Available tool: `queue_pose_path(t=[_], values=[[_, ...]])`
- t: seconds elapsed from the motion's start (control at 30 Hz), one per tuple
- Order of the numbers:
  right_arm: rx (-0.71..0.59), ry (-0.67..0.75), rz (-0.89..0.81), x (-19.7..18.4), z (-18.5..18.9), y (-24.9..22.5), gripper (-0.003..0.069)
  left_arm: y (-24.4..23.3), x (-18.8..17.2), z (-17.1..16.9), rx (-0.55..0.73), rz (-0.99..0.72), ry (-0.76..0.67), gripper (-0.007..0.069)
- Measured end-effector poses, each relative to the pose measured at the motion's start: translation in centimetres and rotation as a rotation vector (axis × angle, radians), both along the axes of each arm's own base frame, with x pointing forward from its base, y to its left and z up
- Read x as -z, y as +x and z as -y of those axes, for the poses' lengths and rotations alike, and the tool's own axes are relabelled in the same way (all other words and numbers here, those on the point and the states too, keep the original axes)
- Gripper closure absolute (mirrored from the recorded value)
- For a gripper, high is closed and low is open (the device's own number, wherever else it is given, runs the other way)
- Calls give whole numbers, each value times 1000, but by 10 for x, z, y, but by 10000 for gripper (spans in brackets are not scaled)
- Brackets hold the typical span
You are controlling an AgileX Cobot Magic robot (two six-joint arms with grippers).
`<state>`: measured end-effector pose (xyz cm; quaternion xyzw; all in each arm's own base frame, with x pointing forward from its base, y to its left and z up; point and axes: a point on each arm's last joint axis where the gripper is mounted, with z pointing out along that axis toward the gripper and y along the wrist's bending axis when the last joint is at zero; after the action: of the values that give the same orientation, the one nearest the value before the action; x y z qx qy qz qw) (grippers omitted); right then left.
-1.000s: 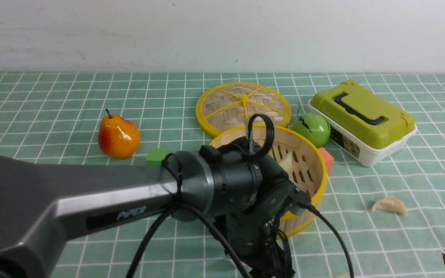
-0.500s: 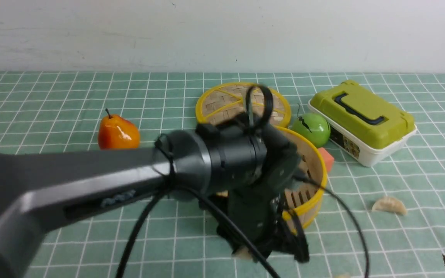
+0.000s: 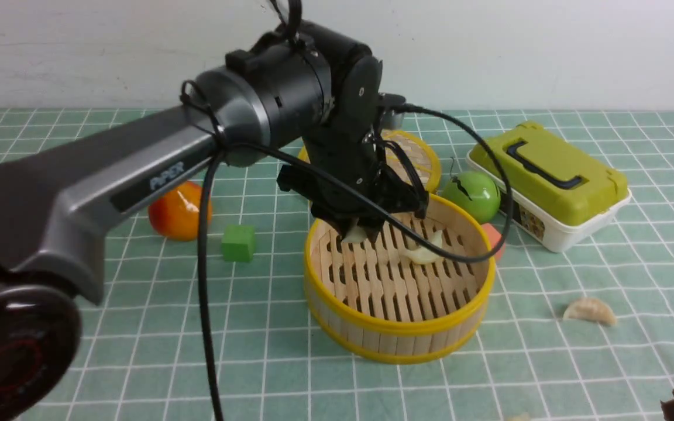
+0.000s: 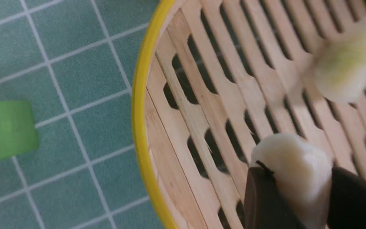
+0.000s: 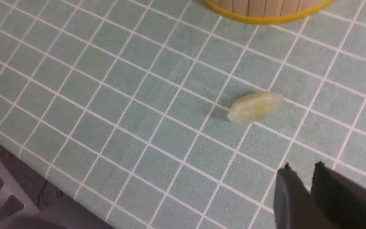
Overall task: Put the dumplings into the steamer on the table with the blue tablecloth.
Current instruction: 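Place the dumpling into the bamboo steamer basket with the left gripper, then reach for and grasp a dumpling lying on the table beside the steamer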
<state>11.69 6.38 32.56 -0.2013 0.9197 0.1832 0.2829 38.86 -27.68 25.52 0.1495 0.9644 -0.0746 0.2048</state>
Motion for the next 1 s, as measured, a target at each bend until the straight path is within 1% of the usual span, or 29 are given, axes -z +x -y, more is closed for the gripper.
queue_pose_path(t=[0.07,0.17,0.2,0.23,0.27,0.33,0.43,0.53,0.6,0.7,0.73,0.77,0.8,0.87,0.9,0.97,1.0], values=[[14,-3,-36,4,-1,5,552,10,21,4,-6,-18,12,389],[36,-11,-96,11,-4,15,548,19,42,9,-7,-28,18,386],[45,-12,-120,14,-5,19,547,22,47,11,-7,-30,17,370],[45,-12,-120,14,-5,19,547,22,49,12,-7,-31,19,370],[57,-12,-142,17,-6,21,546,24,54,13,-7,-36,19,333],[67,-12,-160,19,-7,24,545,25,56,14,-7,-37,19,288],[88,-22,-185,23,-7,29,545,25,50,14,-7,-32,18,195],[112,-47,-221,30,-7,36,545,22,30,11,6,-30,28,157],[108,-68,-251,36,-11,42,545,17,6,7,32,-14,34,153],[62,-108,-292,50,-28,50,542,3,-38,-1,73,20,25,172],[54,-122,-297,55,-34,53,541,-2,-52,-4,88,32,9,188],[39,-150,-287,62,-44,57,540,-12,-76,-9,106,59,-26,213],[47,-165,-293,67,-48,60,538,-17,-86,-11,116,67,-44,233],[86,-207,-293,80,-58,69,522,-35,-118,-20,144,102,-104,296],[128,-224,-303,88,-62,74,510,-46,-131,-25,158,116,-130,326],[215,-255,-330,105,-66,85,463,-68,-153,-37,181,131,-164,404],[251,-271,-347,114,-67,90,419,-81,-163,-46,190,140,-173,450]])
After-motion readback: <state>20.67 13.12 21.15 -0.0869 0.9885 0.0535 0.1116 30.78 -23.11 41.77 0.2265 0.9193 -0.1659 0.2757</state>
